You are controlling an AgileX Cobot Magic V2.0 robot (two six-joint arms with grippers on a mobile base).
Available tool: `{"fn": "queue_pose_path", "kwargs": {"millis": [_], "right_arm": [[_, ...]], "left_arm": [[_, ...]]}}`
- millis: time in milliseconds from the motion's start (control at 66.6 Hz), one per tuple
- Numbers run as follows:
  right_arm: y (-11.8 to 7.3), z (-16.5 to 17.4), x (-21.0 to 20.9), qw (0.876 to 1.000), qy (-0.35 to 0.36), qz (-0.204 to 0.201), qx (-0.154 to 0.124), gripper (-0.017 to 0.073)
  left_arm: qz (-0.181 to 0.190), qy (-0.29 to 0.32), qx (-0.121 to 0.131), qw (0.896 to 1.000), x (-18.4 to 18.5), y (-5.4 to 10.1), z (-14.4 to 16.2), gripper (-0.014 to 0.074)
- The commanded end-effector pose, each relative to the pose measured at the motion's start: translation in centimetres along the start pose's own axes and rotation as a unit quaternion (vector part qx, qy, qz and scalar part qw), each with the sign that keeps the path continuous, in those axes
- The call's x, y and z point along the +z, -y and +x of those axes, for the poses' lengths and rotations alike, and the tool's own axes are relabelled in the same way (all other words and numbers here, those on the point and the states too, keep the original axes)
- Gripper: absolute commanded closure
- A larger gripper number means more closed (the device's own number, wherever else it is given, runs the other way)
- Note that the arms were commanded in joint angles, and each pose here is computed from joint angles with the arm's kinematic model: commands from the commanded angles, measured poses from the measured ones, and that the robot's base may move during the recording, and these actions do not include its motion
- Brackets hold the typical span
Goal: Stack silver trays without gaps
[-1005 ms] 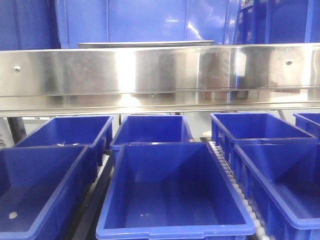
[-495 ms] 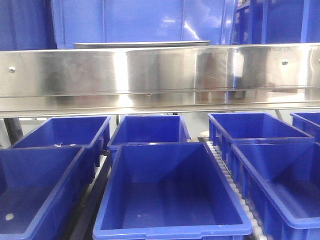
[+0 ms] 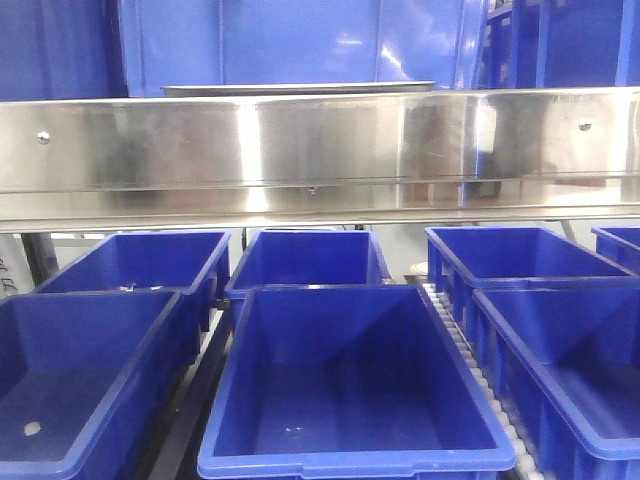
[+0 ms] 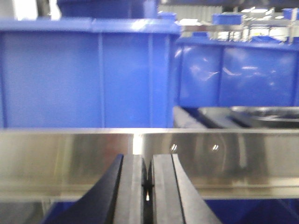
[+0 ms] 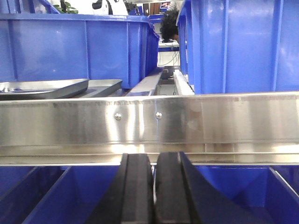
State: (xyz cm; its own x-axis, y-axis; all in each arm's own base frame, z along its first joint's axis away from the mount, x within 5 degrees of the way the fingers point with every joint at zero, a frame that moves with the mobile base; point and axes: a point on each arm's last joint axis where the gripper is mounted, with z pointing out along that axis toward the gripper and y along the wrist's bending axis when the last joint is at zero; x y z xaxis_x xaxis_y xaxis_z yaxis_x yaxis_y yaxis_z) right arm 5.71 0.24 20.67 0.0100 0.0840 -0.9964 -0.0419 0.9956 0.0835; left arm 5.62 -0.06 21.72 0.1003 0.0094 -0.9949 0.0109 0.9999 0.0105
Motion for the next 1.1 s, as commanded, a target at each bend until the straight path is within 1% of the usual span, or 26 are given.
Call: {"fn": "queue_pose_path", "kwargs": {"millis": [0, 15, 30, 75, 120, 1080], "right_arm": [[0.01, -0.19, -0.07, 1.0, 0.012, 0.001, -0.003, 0.0574], [0.01, -0.19, -0.07, 1.0, 0.012, 0.001, -0.003, 0.0574], [0.01, -0.19, -0.07, 1.0, 0.012, 0.001, -0.003, 0.0574], [0.01, -0.19, -0.07, 1.0, 0.012, 0.001, -0.003, 0.0574], [0.01, -0.19, -0.07, 1.0, 0.012, 0.001, -0.003, 0.0574], [0.01, -0.19, -0.07, 1.0, 0.012, 0.001, -0.003, 0.0574]], "left_arm": [[-0.003, 0.007, -0.028, 1.0, -0.05, -0.04, 0.16, 0.0592], [-0.003, 0.007, -0.032, 0.999, -0.05, -0.04, 0.15, 0.0592], [-0.003, -0.007, -0.031, 0.999, -0.05, -0.02, 0.4, 0.0592], [-0.002, -0.014, -0.014, 1.0, -0.05, -0.01, 0.53, 0.0592], [-0.002, -0.013, -0.004, 1.0, -0.05, -0.02, 0.52, 0.0592], [-0.002, -0.011, -0.003, 1.0, -0.05, -0.02, 0.48, 0.0592]]}}
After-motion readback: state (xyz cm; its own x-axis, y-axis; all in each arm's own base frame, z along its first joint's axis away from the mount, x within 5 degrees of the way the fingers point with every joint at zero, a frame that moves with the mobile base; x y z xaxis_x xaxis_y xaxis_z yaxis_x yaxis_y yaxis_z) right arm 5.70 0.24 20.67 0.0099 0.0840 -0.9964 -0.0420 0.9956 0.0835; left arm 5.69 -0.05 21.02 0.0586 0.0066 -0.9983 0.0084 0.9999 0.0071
